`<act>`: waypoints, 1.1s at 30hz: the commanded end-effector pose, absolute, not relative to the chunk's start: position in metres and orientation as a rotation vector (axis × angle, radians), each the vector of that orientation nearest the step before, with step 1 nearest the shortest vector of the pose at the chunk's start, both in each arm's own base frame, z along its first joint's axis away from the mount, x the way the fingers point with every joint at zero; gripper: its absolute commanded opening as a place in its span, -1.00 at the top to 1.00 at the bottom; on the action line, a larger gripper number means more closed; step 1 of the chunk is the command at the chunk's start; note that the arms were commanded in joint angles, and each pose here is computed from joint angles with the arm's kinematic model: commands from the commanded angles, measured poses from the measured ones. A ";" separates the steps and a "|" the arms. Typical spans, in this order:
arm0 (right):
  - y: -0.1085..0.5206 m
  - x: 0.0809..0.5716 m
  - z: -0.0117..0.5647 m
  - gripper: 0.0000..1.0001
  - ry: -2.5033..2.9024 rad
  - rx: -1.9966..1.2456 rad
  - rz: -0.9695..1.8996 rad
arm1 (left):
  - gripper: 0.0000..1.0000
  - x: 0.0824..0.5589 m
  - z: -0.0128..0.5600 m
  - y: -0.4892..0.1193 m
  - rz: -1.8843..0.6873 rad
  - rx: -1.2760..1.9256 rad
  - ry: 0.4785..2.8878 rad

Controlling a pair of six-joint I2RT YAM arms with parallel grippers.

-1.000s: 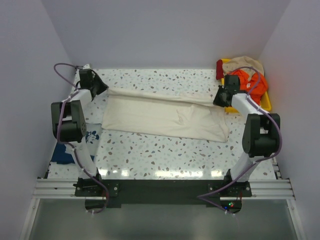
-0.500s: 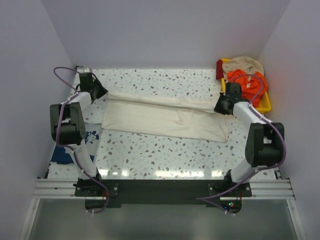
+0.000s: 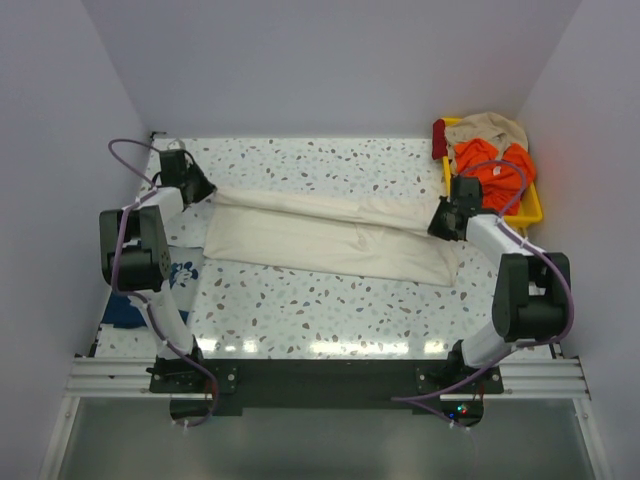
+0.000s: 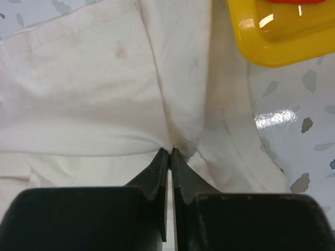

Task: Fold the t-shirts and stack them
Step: Fold the tshirt

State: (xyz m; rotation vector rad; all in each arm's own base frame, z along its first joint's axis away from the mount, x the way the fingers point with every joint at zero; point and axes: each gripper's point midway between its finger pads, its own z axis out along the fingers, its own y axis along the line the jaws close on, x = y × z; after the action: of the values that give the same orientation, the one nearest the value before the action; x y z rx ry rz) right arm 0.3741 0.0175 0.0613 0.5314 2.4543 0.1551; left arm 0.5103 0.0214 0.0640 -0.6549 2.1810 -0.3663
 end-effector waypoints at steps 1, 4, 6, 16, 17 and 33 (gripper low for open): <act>0.007 0.378 0.076 0.98 2.383 0.552 0.117 | 1.00 0.512 0.089 0.038 -0.324 -0.683 2.108; 0.011 0.376 0.072 0.78 2.392 0.553 0.137 | 0.83 0.506 0.086 0.039 -0.315 -0.716 2.119; 0.011 0.374 0.072 0.48 2.397 0.552 0.141 | 0.40 0.495 0.086 0.042 -0.285 -0.753 2.129; 0.021 0.400 0.112 -0.05 2.331 0.469 0.221 | -0.14 0.492 0.139 0.028 -0.384 -0.708 2.010; 0.022 0.403 0.103 -0.05 2.360 0.466 0.223 | -0.14 0.494 0.142 0.024 -0.401 -0.692 2.004; 0.026 0.482 0.062 0.14 2.412 0.456 0.234 | -0.07 0.503 0.117 -0.029 -0.532 -0.609 2.092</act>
State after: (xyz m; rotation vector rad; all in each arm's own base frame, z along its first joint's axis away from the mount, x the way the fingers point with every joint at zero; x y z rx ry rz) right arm 0.4553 0.0263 0.0394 0.4857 2.4927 0.2176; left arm 0.4874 -0.0259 0.0952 -0.6380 2.1666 -0.4868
